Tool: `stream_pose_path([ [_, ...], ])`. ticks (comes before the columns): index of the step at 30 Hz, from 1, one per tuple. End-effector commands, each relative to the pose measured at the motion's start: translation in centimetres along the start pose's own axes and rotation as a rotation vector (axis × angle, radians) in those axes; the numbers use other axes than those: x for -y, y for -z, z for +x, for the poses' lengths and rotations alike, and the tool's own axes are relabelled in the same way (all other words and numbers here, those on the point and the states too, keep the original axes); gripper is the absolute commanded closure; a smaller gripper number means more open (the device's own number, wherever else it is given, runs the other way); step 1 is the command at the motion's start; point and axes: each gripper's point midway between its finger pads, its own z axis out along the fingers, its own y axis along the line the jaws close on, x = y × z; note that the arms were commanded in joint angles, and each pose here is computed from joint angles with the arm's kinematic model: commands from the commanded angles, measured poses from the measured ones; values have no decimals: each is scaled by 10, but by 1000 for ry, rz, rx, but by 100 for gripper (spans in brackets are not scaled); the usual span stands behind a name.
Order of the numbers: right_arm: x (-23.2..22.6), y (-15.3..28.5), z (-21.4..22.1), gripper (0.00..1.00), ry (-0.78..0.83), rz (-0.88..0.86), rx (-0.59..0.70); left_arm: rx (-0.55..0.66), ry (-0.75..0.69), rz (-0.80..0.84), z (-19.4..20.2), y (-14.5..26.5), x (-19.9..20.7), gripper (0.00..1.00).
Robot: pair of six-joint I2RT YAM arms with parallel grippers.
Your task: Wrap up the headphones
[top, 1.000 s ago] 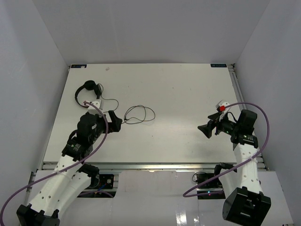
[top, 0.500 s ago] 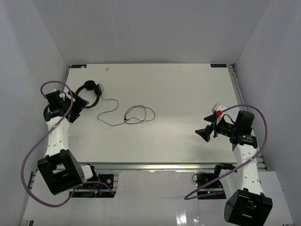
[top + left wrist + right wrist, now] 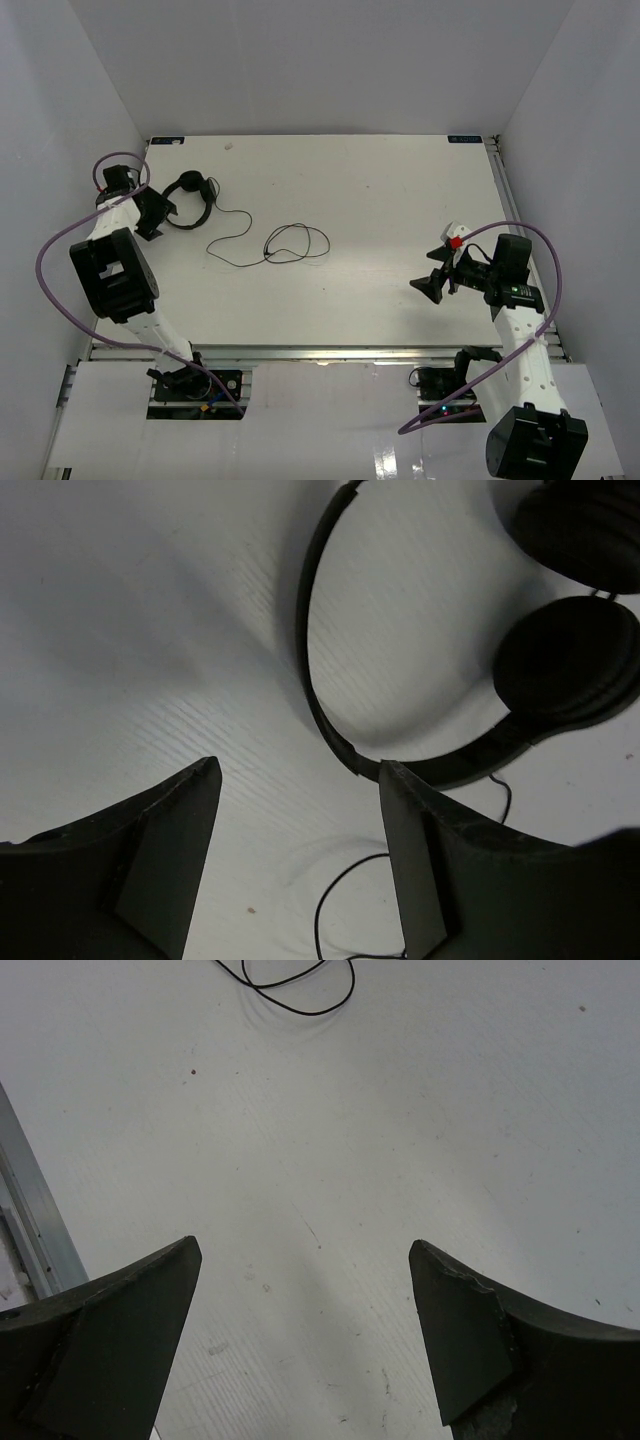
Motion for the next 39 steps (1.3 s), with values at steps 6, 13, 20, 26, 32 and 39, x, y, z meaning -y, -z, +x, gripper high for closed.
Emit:
stream_pose_path([
  [6,3,-7,-2,9,52,-5,-22,37,-123,-87,-21,-35,19,29],
  [13,4,-7,1,9,49,0,-27,17,-144,-153,-24,-60,15,38],
  [20,5,-8,2,10,45,4,-32,-13,-155,-192,-12,-69,2,46],
  [26,7,-8,5,10,44,12,-40,-46,-178,-218,0,-72,-9,62],
  [32,7,-8,7,10,47,18,-45,-29,-185,-181,-1,-55,-4,93],
  [39,-21,-9,-3,9,61,-122,33,30,-225,-26,12,-2,31,100],
])
